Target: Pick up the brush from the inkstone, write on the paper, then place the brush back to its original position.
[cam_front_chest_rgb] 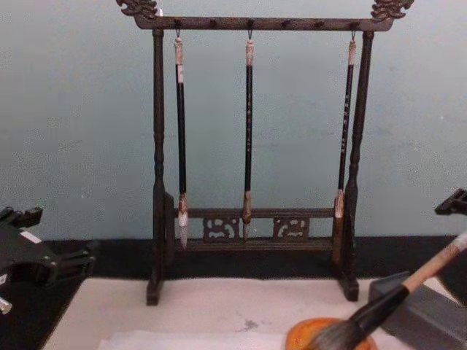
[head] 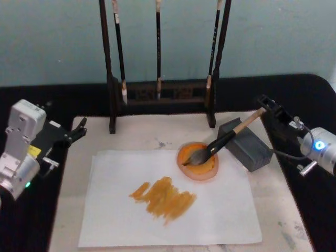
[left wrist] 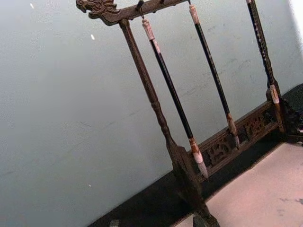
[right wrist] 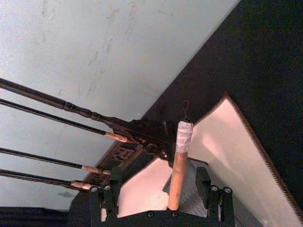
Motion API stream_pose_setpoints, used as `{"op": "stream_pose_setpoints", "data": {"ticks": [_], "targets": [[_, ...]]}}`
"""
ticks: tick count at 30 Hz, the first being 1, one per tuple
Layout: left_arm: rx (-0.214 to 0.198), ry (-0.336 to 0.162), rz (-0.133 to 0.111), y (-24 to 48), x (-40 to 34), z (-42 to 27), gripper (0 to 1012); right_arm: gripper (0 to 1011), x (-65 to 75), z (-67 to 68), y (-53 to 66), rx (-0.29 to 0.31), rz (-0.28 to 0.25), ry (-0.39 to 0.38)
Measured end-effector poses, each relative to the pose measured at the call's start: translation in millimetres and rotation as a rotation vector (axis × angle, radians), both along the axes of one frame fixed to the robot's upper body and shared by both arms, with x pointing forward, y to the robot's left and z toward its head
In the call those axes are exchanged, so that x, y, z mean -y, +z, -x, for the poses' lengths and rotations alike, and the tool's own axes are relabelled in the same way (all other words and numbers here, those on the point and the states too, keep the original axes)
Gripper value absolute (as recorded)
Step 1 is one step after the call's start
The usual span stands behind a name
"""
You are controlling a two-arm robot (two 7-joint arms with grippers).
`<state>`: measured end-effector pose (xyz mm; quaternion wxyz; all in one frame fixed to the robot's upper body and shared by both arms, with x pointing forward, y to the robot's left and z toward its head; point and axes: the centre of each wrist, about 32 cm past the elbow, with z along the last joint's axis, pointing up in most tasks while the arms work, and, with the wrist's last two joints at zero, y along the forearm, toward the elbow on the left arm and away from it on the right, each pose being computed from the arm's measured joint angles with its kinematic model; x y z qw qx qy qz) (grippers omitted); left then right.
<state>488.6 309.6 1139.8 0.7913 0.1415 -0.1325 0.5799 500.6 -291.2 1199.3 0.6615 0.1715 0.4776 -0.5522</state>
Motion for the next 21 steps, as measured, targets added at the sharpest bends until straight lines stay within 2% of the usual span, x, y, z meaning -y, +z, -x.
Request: {"op": "stream_pose_setpoints", "data": {"ticks": [3,6,8,9,10,11,12,13,14,15,17,18,19,21], "targets": [[0.000,0.000,0.000,0.0,0.0,0.0,1010,1000,-1.5,5.1,4.2,0.006,0.030,-0.009],[0.000,0.000,0.000,0.0,0.0,0.0,1010,1000,-4.1,12.8,11.8,0.042,0.083,-0.019],[0.000,0.000,0.000,0.0,0.0,0.0,1010,1000,-6.0,18.3,17.1,0.080,0.139,-0.022],[0.000,0.000,0.000,0.0,0.0,0.0,1009,1000,-8.6,22.2,21.1,0.111,0.191,-0.018],[0.000,0.000,0.000,0.0,0.0,0.0,1010,1000,-10.0,24.1,23.0,0.127,0.219,-0.014],[0.000,0.000,0.000,0.0,0.0,0.0,1010,1000,-12.9,27.3,26.5,0.160,0.280,-0.008],[0.000,0.000,0.000,0.0,0.0,0.0,1010,1000,-12.9,27.3,26.5,0.160,0.280,-0.008],[0.000,0.000,0.000,0.0,0.0,0.0,1010,1000,-17.0,30.8,29.5,0.193,0.349,0.000],[0.000,0.000,0.000,0.0,0.0,0.0,1010,1000,-18.6,32.3,30.7,0.207,0.378,0.004],[0.000,0.000,0.000,0.0,0.0,0.0,1010,1000,-22.3,34.8,32.2,0.232,0.431,0.010],[0.000,0.000,0.000,0.0,0.0,0.0,1010,1000,-25.0,36.6,32.9,0.255,0.476,0.014],[0.000,0.000,0.000,0.0,0.0,0.0,1010,1000,-29.1,38.7,32.9,0.283,0.529,0.020],[0.000,0.000,0.000,0.0,0.0,0.0,1010,1000,-29.1,38.7,32.9,0.283,0.529,0.020],[0.000,0.000,0.000,0.0,0.0,0.0,1010,1000,-33.1,40.9,31.4,0.312,0.586,0.026]]}}
